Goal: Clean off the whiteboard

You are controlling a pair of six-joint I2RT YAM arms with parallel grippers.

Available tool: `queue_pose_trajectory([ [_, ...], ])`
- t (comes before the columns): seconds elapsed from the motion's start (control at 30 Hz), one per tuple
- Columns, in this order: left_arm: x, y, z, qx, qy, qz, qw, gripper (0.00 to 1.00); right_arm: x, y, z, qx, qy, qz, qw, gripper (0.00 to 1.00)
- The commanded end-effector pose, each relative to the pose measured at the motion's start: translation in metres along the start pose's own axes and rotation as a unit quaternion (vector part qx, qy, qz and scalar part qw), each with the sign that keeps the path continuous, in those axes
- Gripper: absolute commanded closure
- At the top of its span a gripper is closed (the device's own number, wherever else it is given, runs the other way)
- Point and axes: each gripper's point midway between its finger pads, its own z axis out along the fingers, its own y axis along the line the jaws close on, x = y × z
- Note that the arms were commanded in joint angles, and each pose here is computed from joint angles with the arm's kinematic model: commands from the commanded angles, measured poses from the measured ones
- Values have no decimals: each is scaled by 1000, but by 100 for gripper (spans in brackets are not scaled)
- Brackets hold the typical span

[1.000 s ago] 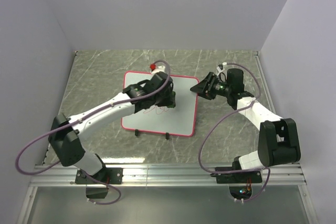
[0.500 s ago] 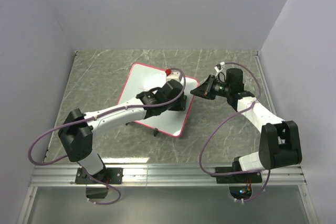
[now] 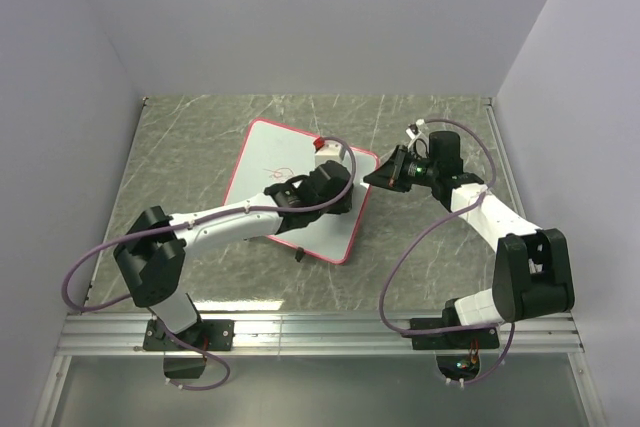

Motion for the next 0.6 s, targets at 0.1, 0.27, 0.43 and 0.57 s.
queue_pose_trajectory([
  [0.1,16,80,15,-92,2,15,996,100,-7,-2,-6,42,-11,3,999,100],
  [0.27,10,149,3,-129,-3,-38,991,100,-10,1,-8,45,-11,-5,999,100],
  [0.43,12,200,-10,-155,-7,-68,986,100,-12,2,-8,46,-8,-9,999,100],
  [0.57,12,206,-13,-144,-5,-78,986,100,-16,5,-8,47,-7,-11,999,100],
])
